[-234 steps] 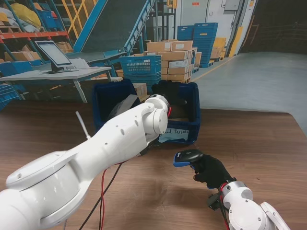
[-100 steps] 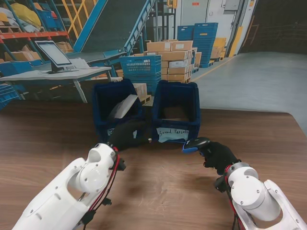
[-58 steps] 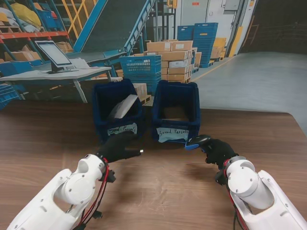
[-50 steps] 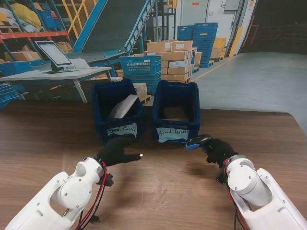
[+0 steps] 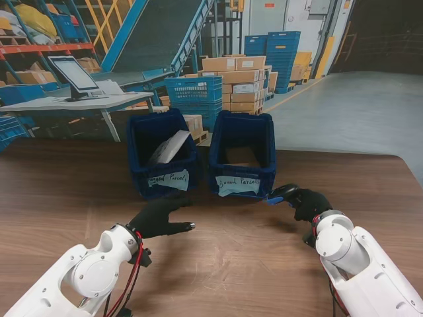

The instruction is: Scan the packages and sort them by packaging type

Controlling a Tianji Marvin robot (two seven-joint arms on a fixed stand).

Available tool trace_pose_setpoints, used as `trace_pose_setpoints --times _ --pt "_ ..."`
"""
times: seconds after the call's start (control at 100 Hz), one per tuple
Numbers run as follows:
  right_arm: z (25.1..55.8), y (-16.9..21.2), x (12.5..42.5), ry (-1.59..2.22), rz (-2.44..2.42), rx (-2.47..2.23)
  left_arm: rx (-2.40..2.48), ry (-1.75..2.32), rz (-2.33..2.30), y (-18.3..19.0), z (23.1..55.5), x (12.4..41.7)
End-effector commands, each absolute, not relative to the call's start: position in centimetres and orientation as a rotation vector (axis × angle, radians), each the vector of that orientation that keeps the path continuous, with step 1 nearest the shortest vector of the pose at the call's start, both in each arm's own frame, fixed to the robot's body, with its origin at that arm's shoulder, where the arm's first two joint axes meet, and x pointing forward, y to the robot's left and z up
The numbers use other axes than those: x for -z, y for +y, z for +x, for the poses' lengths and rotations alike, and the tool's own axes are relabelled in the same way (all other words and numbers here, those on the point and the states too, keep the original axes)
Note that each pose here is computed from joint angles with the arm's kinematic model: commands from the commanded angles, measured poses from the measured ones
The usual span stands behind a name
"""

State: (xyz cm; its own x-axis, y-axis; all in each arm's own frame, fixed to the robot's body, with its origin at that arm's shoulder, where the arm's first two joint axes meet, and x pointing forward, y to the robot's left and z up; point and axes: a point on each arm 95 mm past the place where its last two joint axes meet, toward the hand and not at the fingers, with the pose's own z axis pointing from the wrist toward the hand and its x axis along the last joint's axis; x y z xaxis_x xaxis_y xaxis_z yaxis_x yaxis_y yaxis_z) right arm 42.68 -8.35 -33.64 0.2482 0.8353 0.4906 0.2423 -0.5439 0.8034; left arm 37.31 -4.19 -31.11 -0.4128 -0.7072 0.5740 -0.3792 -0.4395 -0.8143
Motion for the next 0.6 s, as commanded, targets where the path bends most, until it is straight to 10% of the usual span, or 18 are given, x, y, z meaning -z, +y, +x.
trace_pose_setpoints --times 0.0,0.59 --pt "42.7 -8.4 33.9 0.975 1.942 -1.299 1.948 1.530 -1.531 -4.7 36.8 31.1" --pt "41.6 -10.9 36.9 1.071 1.970 -1.195 1.972 1.569 -1.539 -4.8 36.4 31.2"
